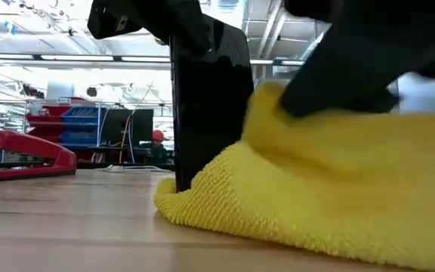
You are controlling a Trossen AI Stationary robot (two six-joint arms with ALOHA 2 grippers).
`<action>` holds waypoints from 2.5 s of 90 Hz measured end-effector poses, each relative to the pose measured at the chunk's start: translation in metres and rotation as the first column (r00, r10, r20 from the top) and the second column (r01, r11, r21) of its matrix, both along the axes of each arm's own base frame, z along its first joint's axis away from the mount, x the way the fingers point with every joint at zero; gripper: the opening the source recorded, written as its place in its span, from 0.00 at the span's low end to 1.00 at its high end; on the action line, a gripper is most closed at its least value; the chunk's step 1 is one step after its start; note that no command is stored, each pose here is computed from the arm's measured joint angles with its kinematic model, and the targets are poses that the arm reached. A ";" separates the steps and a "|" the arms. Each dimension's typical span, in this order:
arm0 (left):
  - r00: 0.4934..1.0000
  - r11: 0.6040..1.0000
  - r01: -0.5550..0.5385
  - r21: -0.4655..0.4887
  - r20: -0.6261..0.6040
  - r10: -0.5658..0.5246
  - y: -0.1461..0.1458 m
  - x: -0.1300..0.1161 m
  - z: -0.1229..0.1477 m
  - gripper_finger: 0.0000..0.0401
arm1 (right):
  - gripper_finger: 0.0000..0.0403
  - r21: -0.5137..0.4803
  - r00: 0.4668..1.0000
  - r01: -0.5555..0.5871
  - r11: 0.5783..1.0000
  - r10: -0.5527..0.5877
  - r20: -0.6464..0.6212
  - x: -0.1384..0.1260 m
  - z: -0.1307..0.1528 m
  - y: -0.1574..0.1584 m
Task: Apply microfiber cloth
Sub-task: Wipe the back of the cellphone using the microfiber cloth
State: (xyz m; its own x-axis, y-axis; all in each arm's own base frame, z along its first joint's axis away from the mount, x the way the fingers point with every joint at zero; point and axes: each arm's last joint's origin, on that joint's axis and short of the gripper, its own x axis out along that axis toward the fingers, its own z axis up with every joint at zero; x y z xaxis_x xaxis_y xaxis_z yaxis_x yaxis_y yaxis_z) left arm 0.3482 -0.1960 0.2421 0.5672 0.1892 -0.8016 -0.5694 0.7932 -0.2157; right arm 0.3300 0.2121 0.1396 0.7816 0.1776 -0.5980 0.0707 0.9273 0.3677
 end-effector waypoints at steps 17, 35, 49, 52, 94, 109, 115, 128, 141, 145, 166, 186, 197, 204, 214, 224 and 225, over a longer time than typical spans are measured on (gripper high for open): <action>1.000 1.000 -0.007 -0.001 0.001 0.007 0.001 0.001 -0.001 0.03 | 0.02 -0.017 0.998 0.057 0.998 -0.056 0.037 0.013 0.001 -0.018; 1.000 1.000 -0.014 -0.007 -0.015 0.014 0.003 0.000 -0.001 0.03 | 0.02 0.100 0.999 0.042 0.994 -0.041 -0.012 0.011 0.003 -0.015; 1.000 1.000 -0.013 -0.010 -0.018 0.013 0.003 0.000 -0.001 0.03 | 0.12 0.199 0.986 0.047 0.979 -0.014 -0.167 -0.006 0.009 -0.005; 1.000 1.000 -0.013 -0.010 -0.019 0.013 0.003 0.000 -0.001 0.03 | 0.15 0.191 0.979 0.055 0.980 -0.015 -0.203 -0.011 0.007 -0.002; 1.000 1.000 -0.008 -0.009 -0.022 0.008 0.003 0.000 -0.002 0.03 | 0.59 0.146 0.951 0.241 0.960 -0.203 -0.235 -0.041 0.004 0.023; 1.000 1.000 -0.006 -0.008 -0.023 0.006 0.003 0.000 -0.002 0.03 | 0.52 0.109 0.933 0.341 0.934 -0.323 -0.157 -0.033 0.004 0.013; 1.000 1.000 -0.006 -0.009 -0.023 0.006 0.002 0.000 -0.002 0.03 | 0.42 0.113 0.934 0.347 0.931 -0.331 -0.139 -0.028 0.006 0.008; 1.000 1.000 -0.016 -0.016 -0.017 0.016 0.003 0.001 -0.002 0.03 | 0.14 0.094 0.968 0.250 0.964 -0.249 -0.016 -0.018 0.014 0.009; 1.000 1.000 -0.015 -0.022 -0.008 0.014 0.002 0.002 -0.001 0.03 | 0.02 0.046 0.973 0.194 0.980 -0.198 0.115 -0.010 0.024 0.010; 1.000 1.000 -0.010 -0.020 -0.007 0.009 0.002 0.002 -0.001 0.03 | 0.02 0.040 0.970 0.202 0.979 -0.205 0.133 -0.006 0.025 0.006; 1.000 1.000 0.008 -0.010 -0.008 -0.008 0.002 0.002 -0.001 0.03 | 0.00 -0.020 0.955 0.236 0.972 -0.228 0.190 0.013 0.029 -0.021; 1.000 1.000 0.010 -0.007 -0.009 -0.010 0.002 0.002 -0.002 0.03 | 0.00 -0.074 0.965 0.241 0.968 -0.231 0.125 0.012 0.020 -0.033; 1.000 1.000 0.008 -0.007 -0.007 -0.008 0.002 0.003 -0.002 0.03 | 0.00 -0.094 0.969 0.240 0.966 -0.233 0.083 0.003 0.006 -0.036; 1.000 1.000 0.007 -0.007 -0.005 -0.008 0.002 0.003 -0.001 0.03 | 0.00 -0.079 0.971 0.236 0.968 -0.232 0.065 -0.001 -0.001 -0.037; 1.000 1.000 0.008 -0.006 -0.004 -0.008 0.002 0.003 -0.001 0.03 | 0.00 -0.068 0.975 0.206 0.976 -0.200 0.095 0.000 0.001 -0.035; 1.000 1.000 0.007 -0.005 -0.004 -0.007 0.002 0.003 -0.001 0.03 | 0.00 -0.017 0.962 0.200 0.980 -0.193 0.193 0.010 0.005 -0.035; 1.000 1.000 0.007 -0.005 -0.004 -0.007 0.002 0.003 -0.001 0.03 | 0.00 -0.014 0.961 0.198 0.980 -0.191 0.202 0.011 0.005 -0.035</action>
